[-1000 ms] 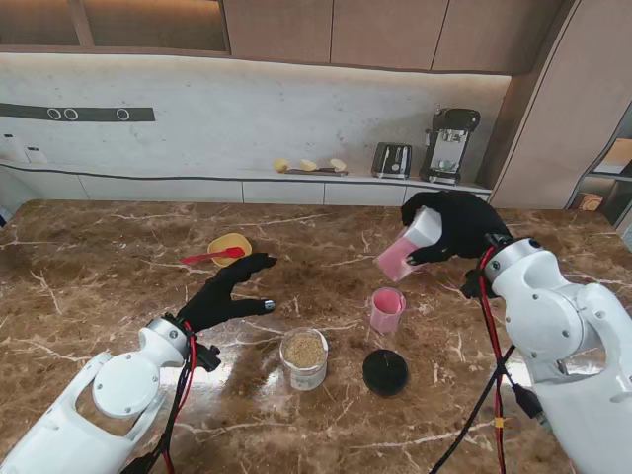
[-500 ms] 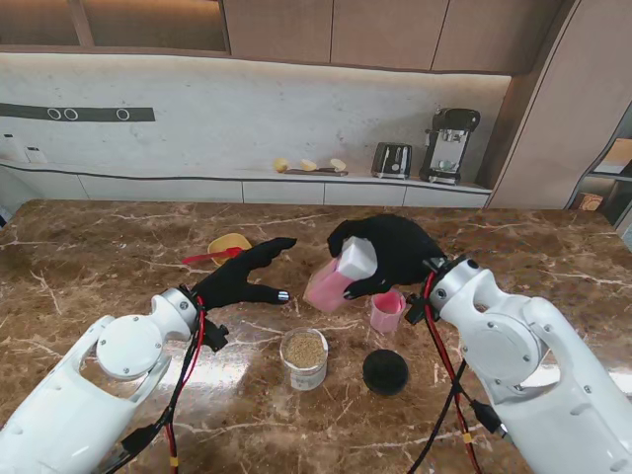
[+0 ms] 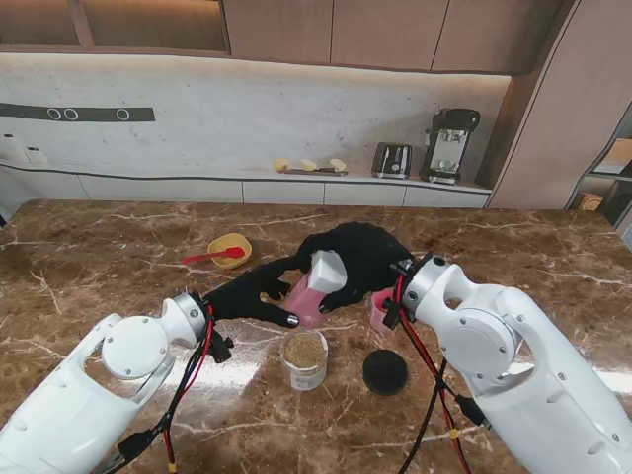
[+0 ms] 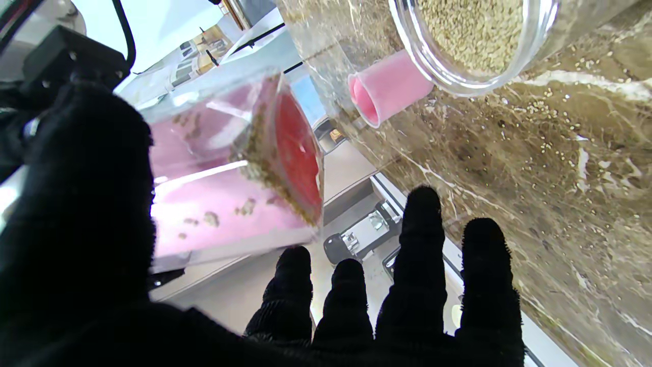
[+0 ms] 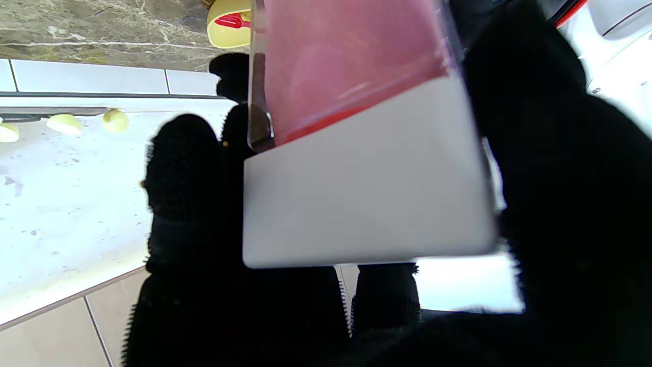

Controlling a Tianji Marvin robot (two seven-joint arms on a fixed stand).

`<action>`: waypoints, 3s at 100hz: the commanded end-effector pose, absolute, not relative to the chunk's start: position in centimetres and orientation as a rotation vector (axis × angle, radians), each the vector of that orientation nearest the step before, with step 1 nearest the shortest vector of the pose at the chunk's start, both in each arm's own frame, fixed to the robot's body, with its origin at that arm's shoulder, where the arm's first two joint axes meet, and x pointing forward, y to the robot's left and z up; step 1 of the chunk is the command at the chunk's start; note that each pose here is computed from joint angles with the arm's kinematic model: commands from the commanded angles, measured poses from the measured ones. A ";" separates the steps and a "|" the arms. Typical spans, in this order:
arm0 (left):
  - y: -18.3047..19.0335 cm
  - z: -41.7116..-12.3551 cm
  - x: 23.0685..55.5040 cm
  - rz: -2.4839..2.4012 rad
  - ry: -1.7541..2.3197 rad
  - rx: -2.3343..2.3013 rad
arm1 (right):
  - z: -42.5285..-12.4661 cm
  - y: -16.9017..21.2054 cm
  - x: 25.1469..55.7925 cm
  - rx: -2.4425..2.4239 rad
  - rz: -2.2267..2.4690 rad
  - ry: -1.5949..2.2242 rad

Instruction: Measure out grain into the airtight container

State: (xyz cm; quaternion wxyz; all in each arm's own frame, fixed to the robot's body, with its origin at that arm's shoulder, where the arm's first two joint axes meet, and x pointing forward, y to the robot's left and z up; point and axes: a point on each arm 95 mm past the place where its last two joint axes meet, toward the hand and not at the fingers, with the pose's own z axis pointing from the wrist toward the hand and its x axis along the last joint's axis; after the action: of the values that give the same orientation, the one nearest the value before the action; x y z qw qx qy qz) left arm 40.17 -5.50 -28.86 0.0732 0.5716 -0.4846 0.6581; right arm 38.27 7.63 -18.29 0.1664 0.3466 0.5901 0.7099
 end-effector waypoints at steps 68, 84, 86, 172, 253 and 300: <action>-7.6 -31.2 39.4 1.998 -1.198 1.803 | -19.2 10.1 39.2 0.899 1.997 1.728; -7.8 -31.9 39.1 1.979 -1.078 1.861 | -19.7 10.5 39.1 0.884 1.991 1.734; -7.8 -31.9 39.1 1.978 -1.068 1.864 | -19.7 10.5 39.1 0.882 1.990 1.739; -8.2 -33.4 38.7 2.109 -0.811 1.797 | -18.6 10.5 39.2 0.800 1.923 1.742; -8.7 -33.7 38.6 2.193 -0.801 1.770 | -15.8 8.9 39.2 0.915 1.874 1.840; -8.8 -33.9 38.2 2.195 -0.759 1.792 | -15.6 7.5 38.8 0.948 1.958 1.850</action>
State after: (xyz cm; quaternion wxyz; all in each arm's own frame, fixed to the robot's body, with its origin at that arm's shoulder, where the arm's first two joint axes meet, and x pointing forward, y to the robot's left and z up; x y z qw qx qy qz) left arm 38.59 -8.42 -33.80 0.0999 0.6073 -0.2590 0.7444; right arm 39.19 7.58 -15.77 0.1235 0.3019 0.6551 0.6815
